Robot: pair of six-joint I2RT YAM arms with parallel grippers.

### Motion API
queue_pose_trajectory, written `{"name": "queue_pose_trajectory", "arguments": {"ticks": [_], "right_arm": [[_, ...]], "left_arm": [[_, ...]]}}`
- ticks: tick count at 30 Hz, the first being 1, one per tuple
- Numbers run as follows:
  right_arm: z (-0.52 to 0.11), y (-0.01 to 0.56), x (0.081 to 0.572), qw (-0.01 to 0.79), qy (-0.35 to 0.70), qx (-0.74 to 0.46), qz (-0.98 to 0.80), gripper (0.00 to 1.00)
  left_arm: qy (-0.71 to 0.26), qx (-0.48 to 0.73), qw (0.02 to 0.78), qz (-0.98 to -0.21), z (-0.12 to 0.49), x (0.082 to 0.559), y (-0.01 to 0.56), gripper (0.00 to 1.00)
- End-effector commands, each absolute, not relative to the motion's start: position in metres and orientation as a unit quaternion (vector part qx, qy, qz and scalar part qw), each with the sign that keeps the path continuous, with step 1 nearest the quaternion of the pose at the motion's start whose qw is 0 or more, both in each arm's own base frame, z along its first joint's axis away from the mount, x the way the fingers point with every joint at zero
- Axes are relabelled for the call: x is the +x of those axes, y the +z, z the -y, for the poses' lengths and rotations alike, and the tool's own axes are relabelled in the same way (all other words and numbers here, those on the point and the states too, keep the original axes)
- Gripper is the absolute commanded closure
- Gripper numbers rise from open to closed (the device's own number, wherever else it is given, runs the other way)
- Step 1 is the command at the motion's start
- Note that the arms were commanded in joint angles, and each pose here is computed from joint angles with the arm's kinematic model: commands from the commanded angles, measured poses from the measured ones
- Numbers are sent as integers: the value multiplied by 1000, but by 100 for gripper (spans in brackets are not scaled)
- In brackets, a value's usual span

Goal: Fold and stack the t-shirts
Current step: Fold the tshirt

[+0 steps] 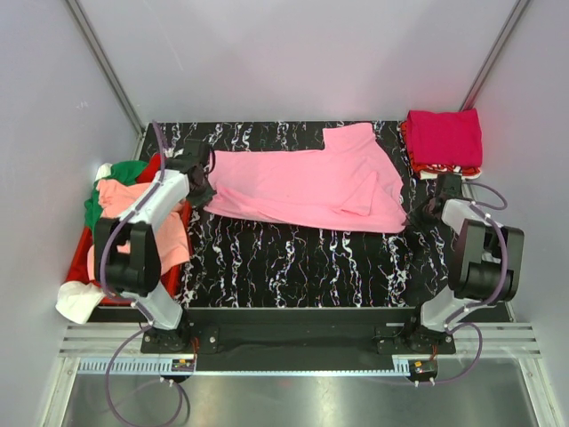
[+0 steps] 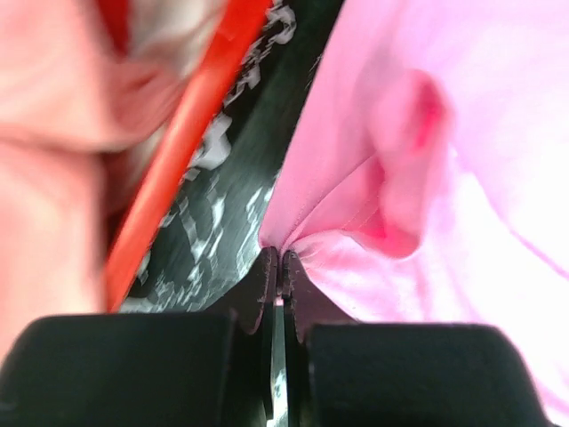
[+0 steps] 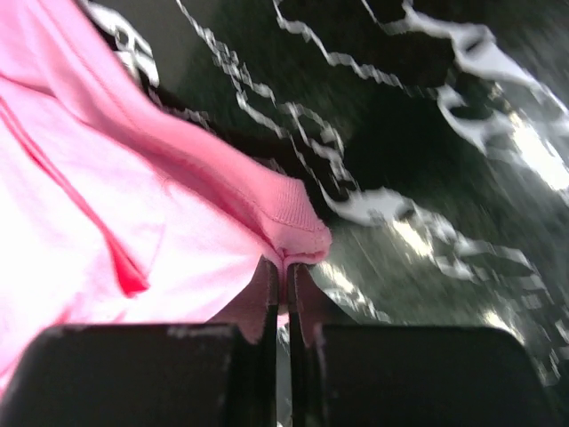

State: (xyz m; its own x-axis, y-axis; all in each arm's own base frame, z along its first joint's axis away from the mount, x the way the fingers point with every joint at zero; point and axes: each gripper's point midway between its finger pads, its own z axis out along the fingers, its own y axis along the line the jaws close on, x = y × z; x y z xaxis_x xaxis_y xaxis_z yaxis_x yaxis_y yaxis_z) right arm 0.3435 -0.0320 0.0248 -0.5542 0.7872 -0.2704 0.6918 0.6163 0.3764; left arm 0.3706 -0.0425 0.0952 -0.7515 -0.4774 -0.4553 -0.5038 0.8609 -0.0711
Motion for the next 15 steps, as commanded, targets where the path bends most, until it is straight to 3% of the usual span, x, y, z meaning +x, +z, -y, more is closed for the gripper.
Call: {"name": "queue_pose_trajectory", "arguments": {"ticks": [1, 7, 8, 9, 10, 11, 13, 14, 15], "right_arm": [[45, 47, 326, 239, 79, 432, -866, 100], [52, 39, 279, 225, 26, 460, -858, 100], [51, 37, 267, 221, 19, 463, -858, 100], [52, 36, 262, 221, 14, 470, -855, 100], [50, 37, 259, 224, 17, 470, -854, 100], [47, 36, 256, 224, 24, 473, -852, 97], [44, 46, 257, 235, 37, 476, -847, 75], [42, 51, 258, 235, 43, 474, -848, 42], [38, 59, 262, 244, 59, 467, -848, 30]], "left_arm": [[63, -299, 234, -923, 21, 324, 102, 100], [36, -307, 189, -932, 30, 253, 74, 100], [35, -306, 171, -936, 30, 238, 64, 96], [27, -307, 171, -936, 31, 230, 69, 88], [19, -305, 171, -937, 33, 226, 70, 63], [9, -304, 172, -937, 36, 223, 74, 52], [-24, -293, 188, -937, 44, 224, 88, 38], [-39, -285, 200, -937, 48, 227, 94, 31], [-56, -278, 220, -933, 51, 233, 107, 28]]}}
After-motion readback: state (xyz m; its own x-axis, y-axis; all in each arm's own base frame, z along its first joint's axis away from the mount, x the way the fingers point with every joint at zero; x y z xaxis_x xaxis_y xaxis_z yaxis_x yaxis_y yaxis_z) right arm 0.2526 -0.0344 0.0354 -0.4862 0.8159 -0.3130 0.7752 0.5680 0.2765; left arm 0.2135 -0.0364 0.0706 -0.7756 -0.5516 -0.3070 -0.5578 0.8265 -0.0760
